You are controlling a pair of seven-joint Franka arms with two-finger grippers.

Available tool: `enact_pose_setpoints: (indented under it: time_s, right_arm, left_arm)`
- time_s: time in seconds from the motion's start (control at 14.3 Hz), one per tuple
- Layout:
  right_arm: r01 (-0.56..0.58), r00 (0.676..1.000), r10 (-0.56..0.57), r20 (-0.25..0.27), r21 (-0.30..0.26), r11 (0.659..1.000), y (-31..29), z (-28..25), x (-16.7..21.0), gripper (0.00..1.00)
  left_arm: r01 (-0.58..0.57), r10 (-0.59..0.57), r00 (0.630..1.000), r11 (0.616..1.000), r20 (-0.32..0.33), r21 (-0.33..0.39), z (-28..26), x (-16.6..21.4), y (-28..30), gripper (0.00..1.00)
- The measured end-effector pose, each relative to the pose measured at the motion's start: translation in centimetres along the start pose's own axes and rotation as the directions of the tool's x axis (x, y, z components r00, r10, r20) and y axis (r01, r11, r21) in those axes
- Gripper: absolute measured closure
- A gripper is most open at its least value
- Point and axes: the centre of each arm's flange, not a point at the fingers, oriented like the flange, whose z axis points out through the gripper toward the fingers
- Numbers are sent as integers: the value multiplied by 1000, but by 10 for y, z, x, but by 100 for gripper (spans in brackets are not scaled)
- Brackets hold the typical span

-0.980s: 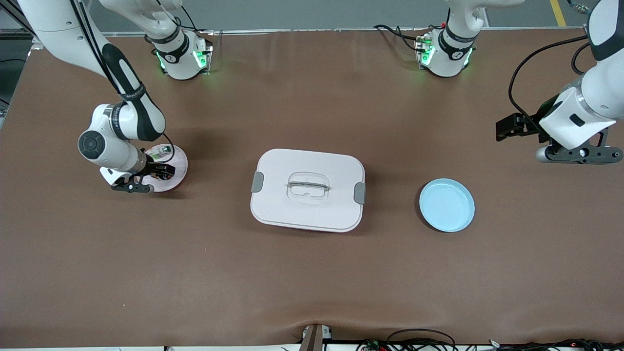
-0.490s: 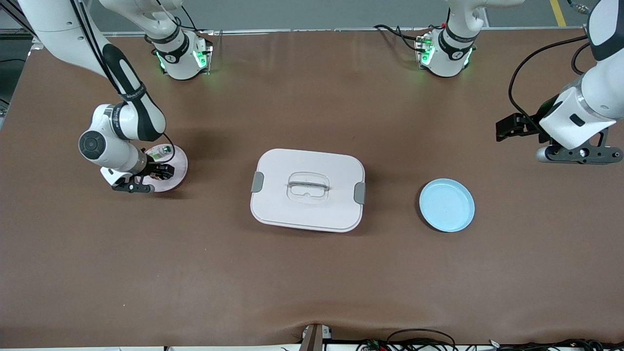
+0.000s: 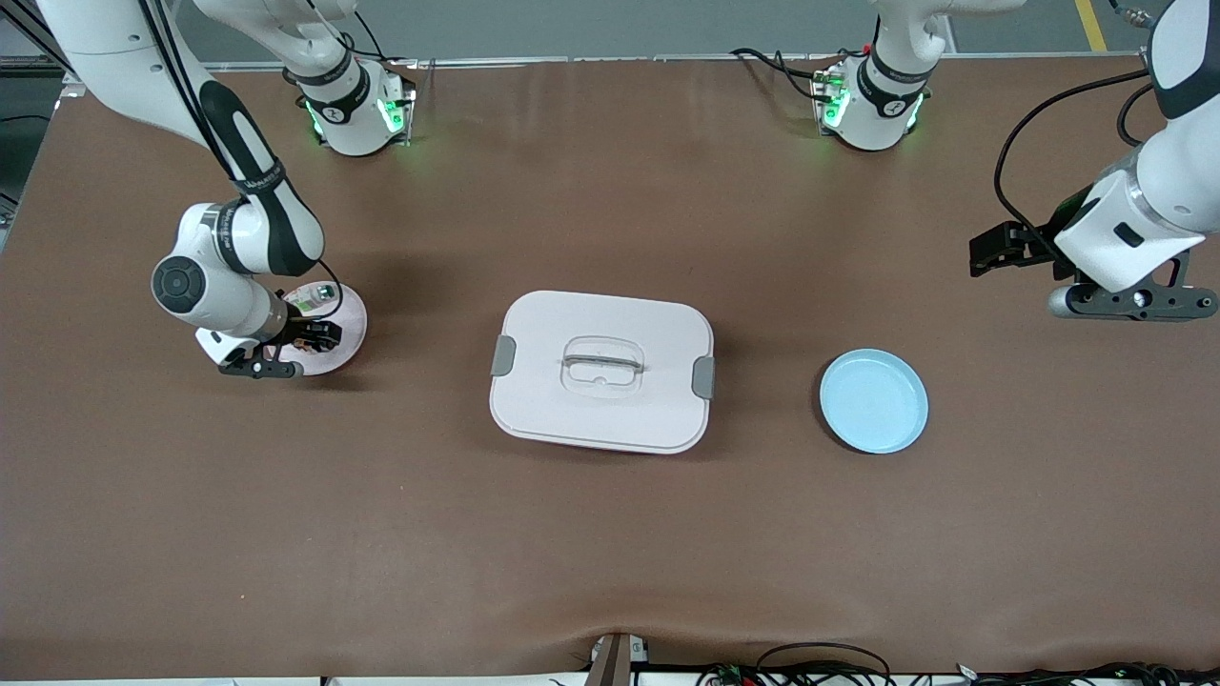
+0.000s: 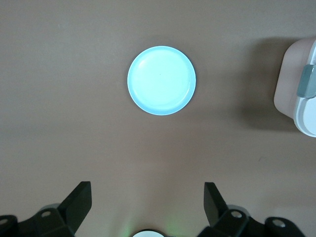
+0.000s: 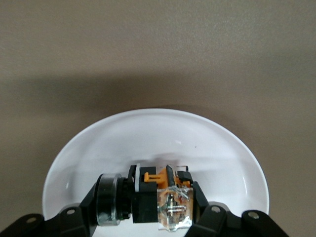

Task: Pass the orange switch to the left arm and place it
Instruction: 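Close the right gripper on the black-orange switch, then lift the switch with the right gripper while the left gripper approaches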

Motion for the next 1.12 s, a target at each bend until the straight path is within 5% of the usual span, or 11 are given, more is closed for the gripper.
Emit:
enact_pose_setpoints:
  time_s: [0.63, 1.12]
  right_arm:
    - [-56, 994, 57, 94, -9, 998, -48, -106, -11, 27]
    - [-191, 965, 173, 199, 73, 979, -92, -191, -10, 27]
  left_arm:
    - [-37, 37, 999, 999, -9, -37, 2, 5, -12, 0]
    - [-56, 55, 998, 997, -28, -46, 1, 9, -10, 0]
